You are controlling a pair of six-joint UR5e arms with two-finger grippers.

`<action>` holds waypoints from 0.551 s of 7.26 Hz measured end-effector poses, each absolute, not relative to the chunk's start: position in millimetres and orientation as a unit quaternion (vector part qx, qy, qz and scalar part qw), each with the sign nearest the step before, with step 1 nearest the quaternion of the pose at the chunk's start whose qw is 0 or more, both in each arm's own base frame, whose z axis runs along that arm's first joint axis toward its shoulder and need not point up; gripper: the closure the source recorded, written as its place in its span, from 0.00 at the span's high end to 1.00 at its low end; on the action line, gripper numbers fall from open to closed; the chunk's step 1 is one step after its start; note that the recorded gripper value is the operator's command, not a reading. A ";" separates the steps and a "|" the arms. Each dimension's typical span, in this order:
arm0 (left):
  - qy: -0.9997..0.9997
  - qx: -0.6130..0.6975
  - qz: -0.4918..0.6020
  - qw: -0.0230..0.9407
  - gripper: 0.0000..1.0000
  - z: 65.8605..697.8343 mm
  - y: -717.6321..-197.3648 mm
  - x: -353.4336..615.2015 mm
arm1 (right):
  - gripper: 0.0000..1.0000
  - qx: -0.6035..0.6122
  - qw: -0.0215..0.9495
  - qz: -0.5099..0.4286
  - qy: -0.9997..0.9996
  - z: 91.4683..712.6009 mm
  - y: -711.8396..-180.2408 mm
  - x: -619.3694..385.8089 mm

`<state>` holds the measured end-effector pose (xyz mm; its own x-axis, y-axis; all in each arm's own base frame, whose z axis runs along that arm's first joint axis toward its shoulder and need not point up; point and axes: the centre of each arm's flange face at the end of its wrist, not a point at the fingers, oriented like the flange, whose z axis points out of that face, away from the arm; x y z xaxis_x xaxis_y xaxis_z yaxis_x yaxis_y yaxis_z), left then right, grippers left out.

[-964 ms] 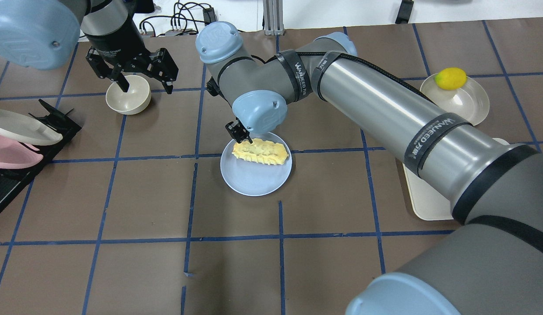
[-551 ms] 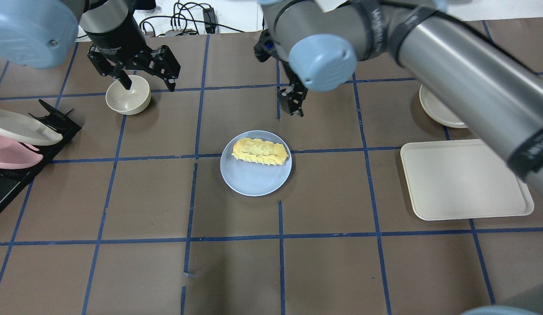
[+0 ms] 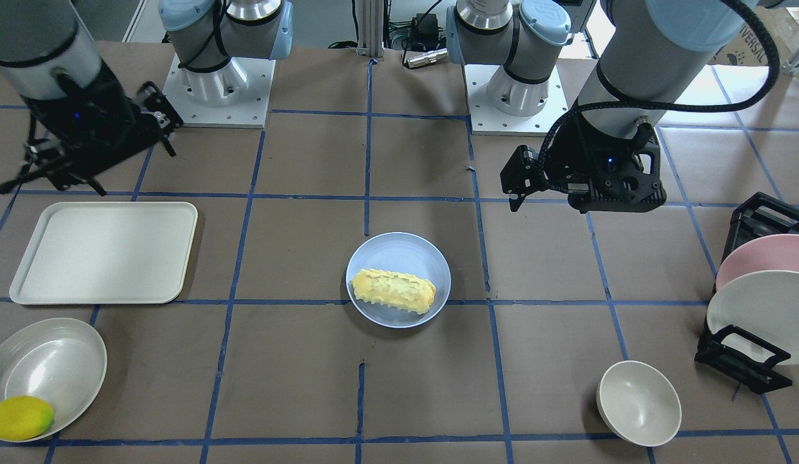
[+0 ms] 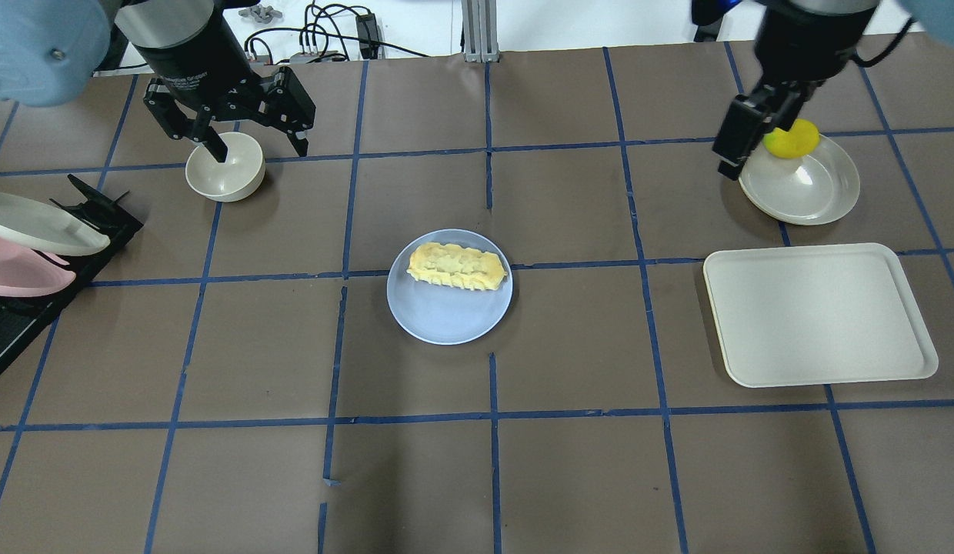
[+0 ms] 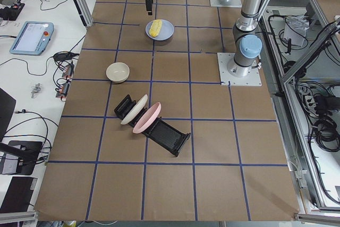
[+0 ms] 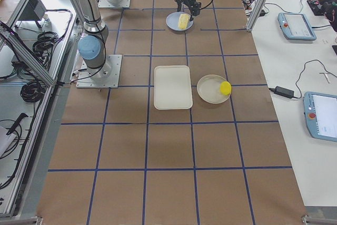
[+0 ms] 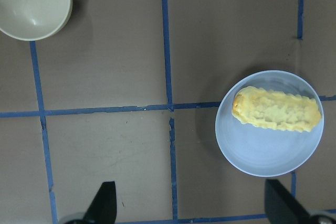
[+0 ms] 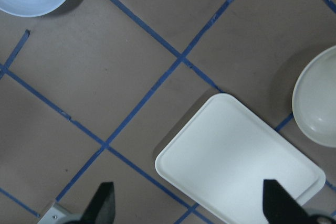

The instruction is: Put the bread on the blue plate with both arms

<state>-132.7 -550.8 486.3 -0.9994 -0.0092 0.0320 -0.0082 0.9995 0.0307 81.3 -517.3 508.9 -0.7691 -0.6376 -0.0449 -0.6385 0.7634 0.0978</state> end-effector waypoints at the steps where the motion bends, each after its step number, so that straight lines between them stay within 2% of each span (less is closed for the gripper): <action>1: -1.000 0.007 -0.025 0.017 1.00 486.7 -548.9 -132.7 | 1.00 -0.330 0.025 0.053 0.942 515.2 -500.6 67.7; 4: -0.999 0.009 -0.032 0.019 1.00 486.7 -545.7 -134.1 | 1.00 -0.320 0.060 0.050 0.944 501.3 -457.4 66.9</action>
<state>-134.1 -545.7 486.7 -0.9991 -0.0200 0.0367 -0.0177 0.9978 0.0642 66.9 -457.4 501.3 -0.7879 -0.5986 -0.1445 -0.6105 0.7901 0.0557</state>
